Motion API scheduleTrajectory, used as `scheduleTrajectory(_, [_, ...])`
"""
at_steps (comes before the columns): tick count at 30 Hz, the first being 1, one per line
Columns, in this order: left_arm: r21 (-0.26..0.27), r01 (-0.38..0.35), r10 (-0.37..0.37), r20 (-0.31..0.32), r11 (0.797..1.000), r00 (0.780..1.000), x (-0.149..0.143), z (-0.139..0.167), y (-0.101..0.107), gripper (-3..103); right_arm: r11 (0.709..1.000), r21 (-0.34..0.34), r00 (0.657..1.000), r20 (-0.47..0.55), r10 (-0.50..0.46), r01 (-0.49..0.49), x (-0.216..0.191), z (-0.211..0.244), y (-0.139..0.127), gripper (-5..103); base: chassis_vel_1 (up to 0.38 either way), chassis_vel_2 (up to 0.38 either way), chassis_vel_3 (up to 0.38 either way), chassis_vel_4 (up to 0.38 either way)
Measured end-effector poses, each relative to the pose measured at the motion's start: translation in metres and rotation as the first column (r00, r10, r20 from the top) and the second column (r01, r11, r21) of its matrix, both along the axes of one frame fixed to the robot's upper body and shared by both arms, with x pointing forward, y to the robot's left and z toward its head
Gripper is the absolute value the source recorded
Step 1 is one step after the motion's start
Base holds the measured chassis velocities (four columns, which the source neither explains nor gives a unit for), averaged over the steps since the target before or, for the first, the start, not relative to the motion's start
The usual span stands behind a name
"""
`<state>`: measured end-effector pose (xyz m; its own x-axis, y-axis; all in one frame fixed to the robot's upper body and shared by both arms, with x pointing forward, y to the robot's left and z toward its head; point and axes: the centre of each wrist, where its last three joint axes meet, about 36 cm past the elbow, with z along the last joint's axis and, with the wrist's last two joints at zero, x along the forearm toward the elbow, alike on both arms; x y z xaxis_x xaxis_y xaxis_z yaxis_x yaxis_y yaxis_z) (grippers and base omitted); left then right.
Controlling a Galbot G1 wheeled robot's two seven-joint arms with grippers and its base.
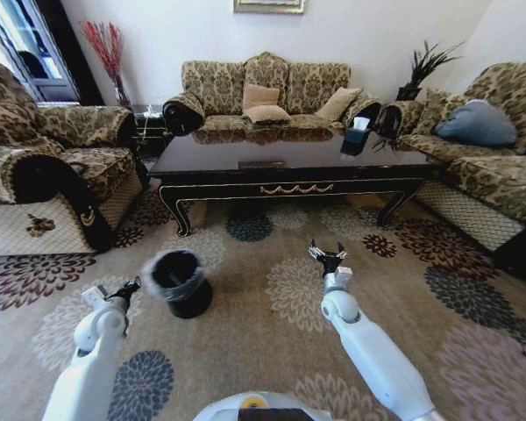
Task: Move to the front of the table and pick up the trash from the floor, then place it into the trash bin.
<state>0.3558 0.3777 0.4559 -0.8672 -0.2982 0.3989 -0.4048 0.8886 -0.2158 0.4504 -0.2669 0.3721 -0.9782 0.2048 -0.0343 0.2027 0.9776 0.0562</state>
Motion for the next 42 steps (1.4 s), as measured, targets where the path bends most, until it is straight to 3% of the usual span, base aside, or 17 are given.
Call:
scheduleTrajectory(2, [0.012, 0.002, -0.002, 0.001, 1.000, 1.000, -0.005, 0.003, -0.001, 56, 1.000, 0.001, 1.000, -0.003, -0.004, 0.004, -0.002, 0.002, 0.000, 100, 0.000, 0.000, 0.000, 0.000])
scheduleTrajectory(5, [0.122, 0.023, -0.027, 0.029, 0.992, 0.999, -0.040, 0.025, -0.016, 72, 1.000, -0.002, 1.000, 0.014, -0.004, 0.004, -0.014, 0.013, -0.005, 100, 0.000, 0.000, 0.000, 0.000])
scheduleTrajectory(7, [0.144, 0.033, -0.039, 0.044, 0.989, 0.998, -0.046, 0.029, -0.019, 72, 1.000, -0.007, 1.000, 0.024, -0.002, 0.002, -0.016, 0.014, -0.007, 100, 0.000, 0.000, 0.000, 0.000])
scheduleTrajectory(9, [0.272, 0.064, -0.100, 0.123, 0.960, 0.987, -0.079, 0.040, -0.038, 88, 0.999, -0.031, 0.997, 0.074, 0.037, -0.035, -0.028, 0.026, -0.015, 100, 0.000, 0.000, 0.000, 0.000])
scheduleTrajectory(10, [0.272, 0.064, -0.100, 0.123, 0.960, 0.987, -0.079, 0.040, -0.038, 88, 0.999, -0.031, 0.997, 0.074, 0.037, -0.035, -0.028, 0.026, -0.015, 100, 0.000, 0.000, 0.000, 0.000])
scheduleTrajectory(11, [0.305, 0.067, -0.115, 0.141, 0.950, 0.983, -0.085, 0.039, -0.041, 88, 0.998, -0.038, 0.995, 0.083, 0.050, -0.047, -0.031, 0.028, -0.016, 100, 0.000, 0.000, 0.000, 0.000])
scheduleTrajectory(13, [0.436, 0.077, -0.179, 0.200, 0.897, 0.963, -0.109, 0.032, -0.054, 97, 0.993, -0.077, 0.990, 0.102, 0.101, -0.093, -0.047, 0.034, -0.015, 100, 0.000, 0.000, 0.000, 0.000])
scheduleTrajectory(14, [0.436, 0.077, -0.179, 0.200, 0.897, 0.963, -0.109, 0.032, -0.054, 97, 0.993, -0.077, 0.990, 0.102, 0.101, -0.093, -0.047, 0.034, -0.015, 100, 0.000, 0.000, 0.000, 0.000])
scheduleTrajectory(17, [0.512, 0.079, -0.250, 0.275, 0.855, 0.928, -0.133, 0.024, -0.066, 100, 0.980, -0.142, 0.980, 0.128, 0.155, -0.136, -0.064, 0.036, -0.014, 100, 0.000, 0.000, 0.000, 0.000])
scheduleTrajectory(24, [0.562, 0.071, -0.289, 0.309, 0.824, 0.906, -0.157, 0.010, -0.077, 100, 0.944, -0.209, 0.935, 0.198, 0.295, -0.254, -0.088, 0.029, -0.021, 100, 0.000, 0.000, 0.000, 0.000])
scheduleTrajectory(30, [0.528, 0.069, -0.274, 0.320, 0.847, 0.907, -0.157, 0.006, -0.082, 100, 0.904, -0.171, 0.878, 0.225, 0.423, -0.392, -0.085, 0.029, -0.041, 100, 0.000, 0.000, 0.000, 0.000])
scheduleTrajectory(34, [0.516, 0.074, -0.272, 0.321, 0.854, 0.907, -0.151, 0.009, -0.082, 100, 0.911, -0.167, 0.888, 0.215, 0.407, -0.377, -0.076, 0.036, -0.058, 100, 0.000, 0.000, 0.000, 0.000])
scheduleTrajectory(37, [0.496, 0.046, -0.222, 0.304, 0.867, 0.926, -0.144, 0.005, -0.085, 100, 0.918, -0.206, 0.906, 0.191, 0.378, -0.339, -0.070, 0.045, -0.087, 100, 0.000, 0.000, 0.000, 0.000])
scheduleTrajectory(42, [0.486, 0.013, -0.193, 0.323, 0.874, 0.926, -0.136, 0.002, -0.086, 100, 0.928, -0.216, 0.923, 0.176, 0.343, -0.304, -0.075, 0.052, -0.102, 100, 0.000, 0.000, 0.000, 0.000])
